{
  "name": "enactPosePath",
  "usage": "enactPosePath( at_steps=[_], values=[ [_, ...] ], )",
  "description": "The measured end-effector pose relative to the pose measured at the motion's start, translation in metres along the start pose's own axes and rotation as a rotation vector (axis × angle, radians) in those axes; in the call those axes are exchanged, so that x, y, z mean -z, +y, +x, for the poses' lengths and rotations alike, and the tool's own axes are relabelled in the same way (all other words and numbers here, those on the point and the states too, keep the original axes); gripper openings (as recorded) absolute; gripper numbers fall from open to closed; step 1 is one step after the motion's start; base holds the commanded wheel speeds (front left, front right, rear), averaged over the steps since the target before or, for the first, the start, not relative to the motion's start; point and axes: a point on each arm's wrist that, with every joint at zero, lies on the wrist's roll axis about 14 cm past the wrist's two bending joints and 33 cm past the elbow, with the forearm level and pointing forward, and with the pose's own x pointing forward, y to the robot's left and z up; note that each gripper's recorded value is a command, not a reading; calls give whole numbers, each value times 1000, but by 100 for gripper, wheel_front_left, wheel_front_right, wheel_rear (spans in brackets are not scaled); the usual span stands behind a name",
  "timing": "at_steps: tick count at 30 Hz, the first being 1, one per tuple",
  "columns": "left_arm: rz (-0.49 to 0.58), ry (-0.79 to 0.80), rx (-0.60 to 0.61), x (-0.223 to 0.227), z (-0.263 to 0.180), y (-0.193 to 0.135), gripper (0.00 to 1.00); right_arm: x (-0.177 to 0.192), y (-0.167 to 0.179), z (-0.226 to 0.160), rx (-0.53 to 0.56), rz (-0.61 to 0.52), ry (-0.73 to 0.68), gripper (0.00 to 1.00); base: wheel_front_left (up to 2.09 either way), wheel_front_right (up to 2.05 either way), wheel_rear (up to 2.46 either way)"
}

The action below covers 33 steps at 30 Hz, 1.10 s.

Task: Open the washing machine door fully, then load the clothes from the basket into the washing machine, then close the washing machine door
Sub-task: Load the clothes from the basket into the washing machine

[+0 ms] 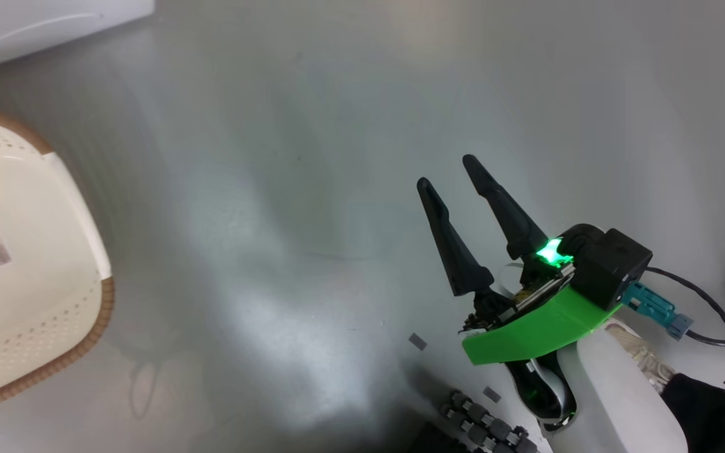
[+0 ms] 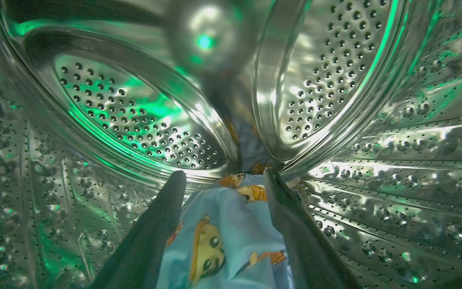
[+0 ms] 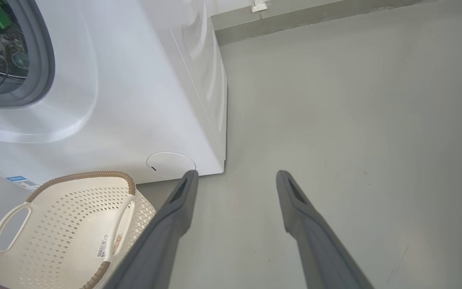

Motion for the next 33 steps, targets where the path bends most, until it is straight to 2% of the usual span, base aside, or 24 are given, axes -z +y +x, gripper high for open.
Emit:
enactPosePath(
  at_steps=[7, 16, 25, 33],
  values=[
    [-52, 14, 10, -9, -17, -3, 100, -9, 10, 5, -33, -25, -32, 100, 0, 0, 0],
    [-103, 17, 30, -2, -69, -14, 100, -25, 18, 2, -52, -48, -77, 100, 0, 0, 0],
    [-166, -1, 5, 4, -158, -16, 100, -41, 27, -7, -75, -70, -120, 100, 0, 0, 0],
    [-195, -15, -81, 0, -258, -12, 100, -59, 35, -18, -103, -100, -164, 100, 0, 0, 0]
  ],
)
